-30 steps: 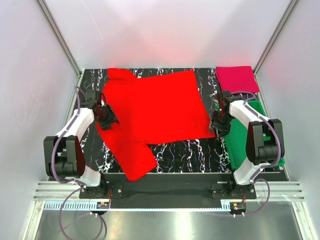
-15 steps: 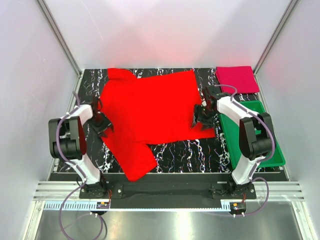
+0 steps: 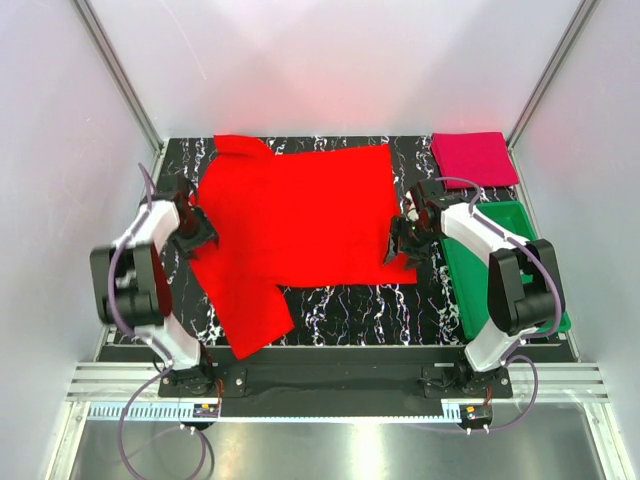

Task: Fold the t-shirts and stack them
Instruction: Fold the tshirt

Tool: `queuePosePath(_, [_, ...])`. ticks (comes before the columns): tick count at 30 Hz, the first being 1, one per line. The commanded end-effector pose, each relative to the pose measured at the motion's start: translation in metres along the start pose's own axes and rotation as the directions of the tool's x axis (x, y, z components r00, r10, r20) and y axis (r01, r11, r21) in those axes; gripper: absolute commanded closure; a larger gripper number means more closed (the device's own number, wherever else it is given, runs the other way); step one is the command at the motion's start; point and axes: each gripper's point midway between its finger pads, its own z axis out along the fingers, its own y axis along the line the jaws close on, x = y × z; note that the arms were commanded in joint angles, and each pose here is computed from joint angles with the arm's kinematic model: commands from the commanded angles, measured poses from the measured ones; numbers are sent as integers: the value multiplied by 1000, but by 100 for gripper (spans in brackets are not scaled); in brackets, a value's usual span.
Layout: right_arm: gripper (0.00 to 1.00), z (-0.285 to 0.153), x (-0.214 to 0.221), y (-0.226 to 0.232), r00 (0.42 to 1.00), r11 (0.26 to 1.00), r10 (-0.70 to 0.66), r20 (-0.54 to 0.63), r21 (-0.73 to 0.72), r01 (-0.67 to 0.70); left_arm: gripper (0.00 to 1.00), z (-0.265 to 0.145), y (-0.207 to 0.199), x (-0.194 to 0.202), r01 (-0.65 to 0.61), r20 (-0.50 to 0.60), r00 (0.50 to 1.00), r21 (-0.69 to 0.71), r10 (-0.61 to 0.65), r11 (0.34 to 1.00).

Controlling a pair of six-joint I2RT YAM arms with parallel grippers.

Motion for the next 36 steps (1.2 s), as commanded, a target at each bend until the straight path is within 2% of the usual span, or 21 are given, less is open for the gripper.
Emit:
queuePosePath(1, [35, -17, 0, 12, 999, 998, -15, 35, -58, 17, 42, -43, 8, 51, 28, 32, 999, -11, -28, 1000])
queuePosePath(2, [34, -17, 1, 12, 999, 998, -18, 32, -62, 20, 44, -55, 6, 65, 20, 61, 998, 6, -21, 1000])
queuePosePath(3, [34, -18, 0, 13, 999, 998, -21, 33, -66, 23, 44, -47, 17, 92, 50, 21, 999, -29, -50, 998])
queuePosePath(5, [34, -17, 0, 15, 999, 996, -27, 30, -79, 30, 44, -49, 25, 129, 3, 8, 1000, -62, -2, 998])
queuePosePath(8, [34, -17, -1, 18, 999, 995, -32, 31, -96, 34, 44, -42, 39, 166, 52, -23, 998, -101, -54, 993])
queuePosePath(9, [34, -17, -1, 20, 999, 994, -32, 29, -102, 35, 44, -39, 40, 173, 114, -30, 993, -104, -118, 988])
queuePosePath(11, [34, -17, -1, 21, 999, 993, -30, 29, -110, 33, 45, -31, 45, 184, 157, -41, 986, -98, -162, 983])
queuePosePath(17, [34, -18, 7, 18, 999, 993, -24, 30, -113, 27, 49, -17, 62, 203, 230, -47, 970, -149, -239, 962])
queuePosePath(21, [34, -18, 14, 14, 999, 994, -18, 32, -105, 22, 50, -8, 59, 202, 271, -32, 960, -145, -279, 952])
queuePosePath(24, [34, -20, 20, 12, 999, 995, -10, 31, -101, 13, 60, -7, 64, 192, 266, 16, 963, -168, -267, 949])
queuePosePath(26, [34, -23, 22, 8, 999, 996, 0, 43, -84, 4, 73, -8, 68, 193, 277, 32, 961, -174, -275, 945])
queuePosePath(28, [34, -23, 23, 0, 998, 999, 21, 60, -36, -19, 78, -10, 68, 194, 297, 38, 955, -160, -295, 941])
queuePosePath(29, [34, -24, 24, -5, 996, 998, 59, 65, -8, -58, 86, -14, 64, 192, 302, 46, 953, -132, -299, 944])
queuePosePath(32, [36, -20, 28, -22, 980, 980, 187, 72, 57, -191, 93, -29, 61, 183, 301, 71, 953, -102, -295, 948])
queuePosePath(33, [46, -11, 33, -38, 950, 947, 307, 55, 83, -311, 97, -40, 56, 178, 270, 76, 961, -75, -264, 960])
queuePosePath(34, [46, -11, 33, -38, 950, 946, 308, 55, 83, -312, 97, -40, 56, 178, 270, 76, 961, -75, -264, 960])
queuePosePath(35, [54, -5, 32, -48, 934, 925, 351, 69, 131, -357, 97, -46, 52, 175, 266, 76, 962, -57, -261, 962])
queuePosePath(36, [55, -3, 31, -54, 924, 910, 372, 91, 163, -382, 97, -49, 50, 175, 252, 72, 966, -45, -248, 967])
